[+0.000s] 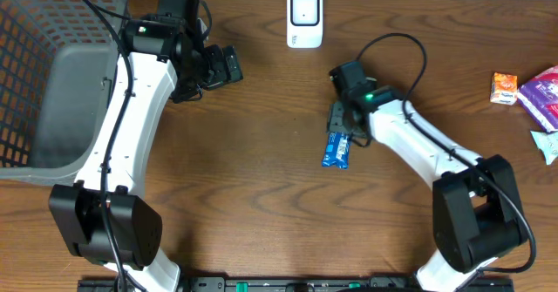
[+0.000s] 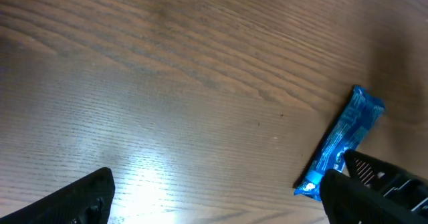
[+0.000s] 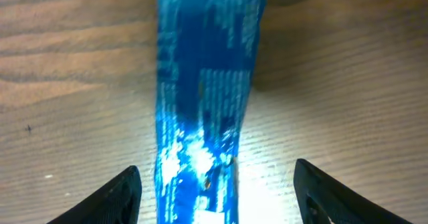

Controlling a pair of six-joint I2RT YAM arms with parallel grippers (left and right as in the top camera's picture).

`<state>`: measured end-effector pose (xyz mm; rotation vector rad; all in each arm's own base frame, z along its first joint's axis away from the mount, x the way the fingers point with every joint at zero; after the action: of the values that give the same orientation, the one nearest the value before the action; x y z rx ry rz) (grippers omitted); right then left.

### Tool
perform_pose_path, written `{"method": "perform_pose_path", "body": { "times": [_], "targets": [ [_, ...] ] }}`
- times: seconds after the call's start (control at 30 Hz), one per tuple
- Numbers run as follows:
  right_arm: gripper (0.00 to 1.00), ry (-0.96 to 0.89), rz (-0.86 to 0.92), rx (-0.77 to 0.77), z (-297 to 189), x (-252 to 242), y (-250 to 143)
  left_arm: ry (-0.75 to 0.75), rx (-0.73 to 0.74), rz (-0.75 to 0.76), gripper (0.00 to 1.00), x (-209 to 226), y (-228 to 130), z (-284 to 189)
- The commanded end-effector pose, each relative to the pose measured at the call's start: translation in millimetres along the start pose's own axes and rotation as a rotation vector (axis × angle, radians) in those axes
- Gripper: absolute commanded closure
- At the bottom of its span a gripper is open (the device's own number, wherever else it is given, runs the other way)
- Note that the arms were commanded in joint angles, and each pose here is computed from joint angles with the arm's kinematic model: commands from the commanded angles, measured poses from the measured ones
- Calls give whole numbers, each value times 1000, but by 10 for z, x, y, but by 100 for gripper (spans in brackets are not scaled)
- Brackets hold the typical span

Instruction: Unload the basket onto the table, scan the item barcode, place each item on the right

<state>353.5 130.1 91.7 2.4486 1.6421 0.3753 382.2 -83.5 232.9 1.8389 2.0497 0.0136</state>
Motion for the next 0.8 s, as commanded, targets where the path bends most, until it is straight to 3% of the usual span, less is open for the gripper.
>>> {"method": "perform_pose_path", "body": {
  "times": [0.0, 0.4, 0.63, 0.7, 0.77],
  "targets": [
    [31, 55, 11, 68, 46, -17, -17, 14, -5, 7, 2, 26, 16, -6],
    [32, 110, 77, 77, 308, -88, -187, 14, -6, 7, 2, 26, 17, -6],
    [38, 220, 134, 83, 497, -120, -292, 14, -5, 7, 2, 26, 16, -6],
    [44, 267, 131, 84, 530, -84, -321, 14, -5, 6, 2, 26, 16, -6],
    [70, 277, 130, 74, 559, -96, -340, 14, -5, 7, 2, 26, 16, -6]
  ]
}}
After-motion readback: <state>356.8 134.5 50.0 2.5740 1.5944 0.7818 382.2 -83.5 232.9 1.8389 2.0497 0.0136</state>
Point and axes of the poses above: each gripper's point midway between its finger pads, its own z axis out along the fingers, its own x axis along the line the jaws close on, y = z × x, the point moved 5 cm from there along -z, back along the fingers, and after that the axes turned 9 degrees about z, right-handed, at the moved point
